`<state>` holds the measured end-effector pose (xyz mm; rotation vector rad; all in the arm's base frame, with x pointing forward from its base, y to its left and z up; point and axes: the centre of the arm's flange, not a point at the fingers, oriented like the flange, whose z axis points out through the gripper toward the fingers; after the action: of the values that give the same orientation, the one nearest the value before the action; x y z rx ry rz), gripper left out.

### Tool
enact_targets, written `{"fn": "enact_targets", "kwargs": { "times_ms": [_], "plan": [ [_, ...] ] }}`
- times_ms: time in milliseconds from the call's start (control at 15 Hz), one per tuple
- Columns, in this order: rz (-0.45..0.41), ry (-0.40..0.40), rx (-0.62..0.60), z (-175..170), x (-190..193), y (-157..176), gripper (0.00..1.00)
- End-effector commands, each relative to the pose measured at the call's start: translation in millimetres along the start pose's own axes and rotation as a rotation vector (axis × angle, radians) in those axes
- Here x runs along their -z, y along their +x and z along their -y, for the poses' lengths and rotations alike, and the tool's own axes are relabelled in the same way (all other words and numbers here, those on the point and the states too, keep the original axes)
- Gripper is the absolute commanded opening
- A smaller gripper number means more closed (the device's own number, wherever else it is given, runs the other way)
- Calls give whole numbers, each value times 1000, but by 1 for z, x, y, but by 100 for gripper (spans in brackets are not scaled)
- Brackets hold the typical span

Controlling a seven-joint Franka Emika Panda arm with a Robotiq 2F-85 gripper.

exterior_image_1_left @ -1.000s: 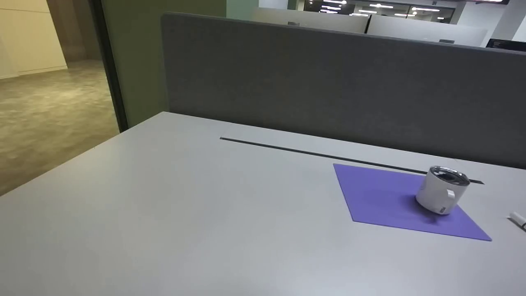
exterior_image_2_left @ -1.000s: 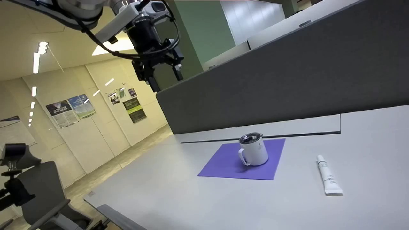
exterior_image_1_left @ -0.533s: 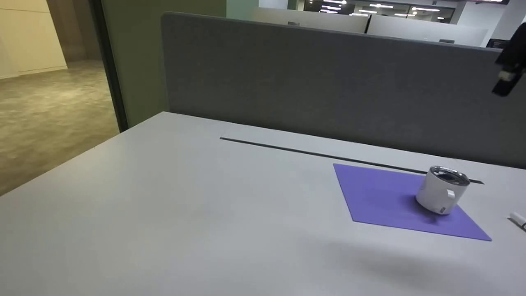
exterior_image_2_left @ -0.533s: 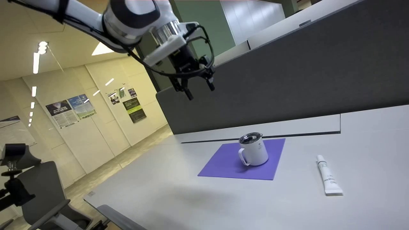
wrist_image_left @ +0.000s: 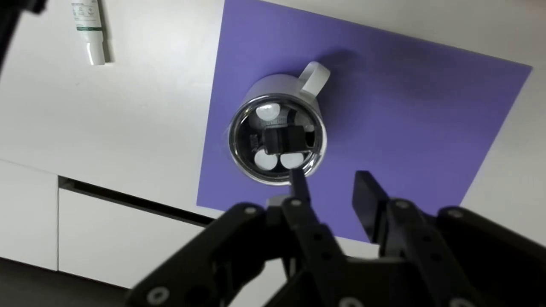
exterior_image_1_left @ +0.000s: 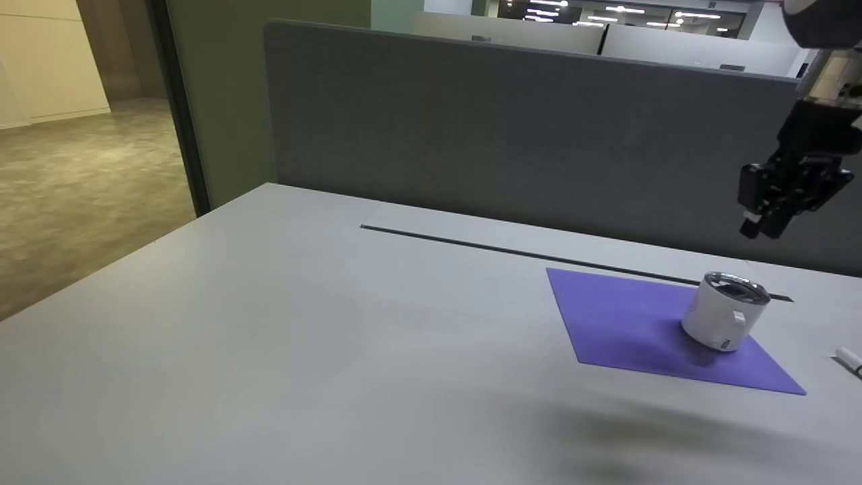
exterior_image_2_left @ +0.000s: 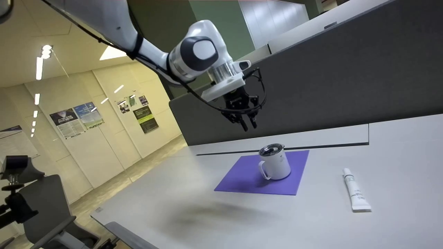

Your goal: Close the lid of the cup

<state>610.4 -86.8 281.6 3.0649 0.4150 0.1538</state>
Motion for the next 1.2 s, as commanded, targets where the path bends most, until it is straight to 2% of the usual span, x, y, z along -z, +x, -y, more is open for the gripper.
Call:
{"fn": "enact_targets", "kwargs": {
  "times_ms": [0,133,200,267,667,733,1133],
  "plan": [
    [32,-6,-10,-16,-12,27,5],
    [70,-12,2,-20,-15,29,0],
    [42,-4,11,-11,-19,14,0],
    [46,-4,14,-12,-21,15,3],
    [47,0,18,-9,-24,15,0],
    [47,-22,2,-14,-29,16,0],
    [32,-33,-22,-29,-53,12,0]
  ]
}}
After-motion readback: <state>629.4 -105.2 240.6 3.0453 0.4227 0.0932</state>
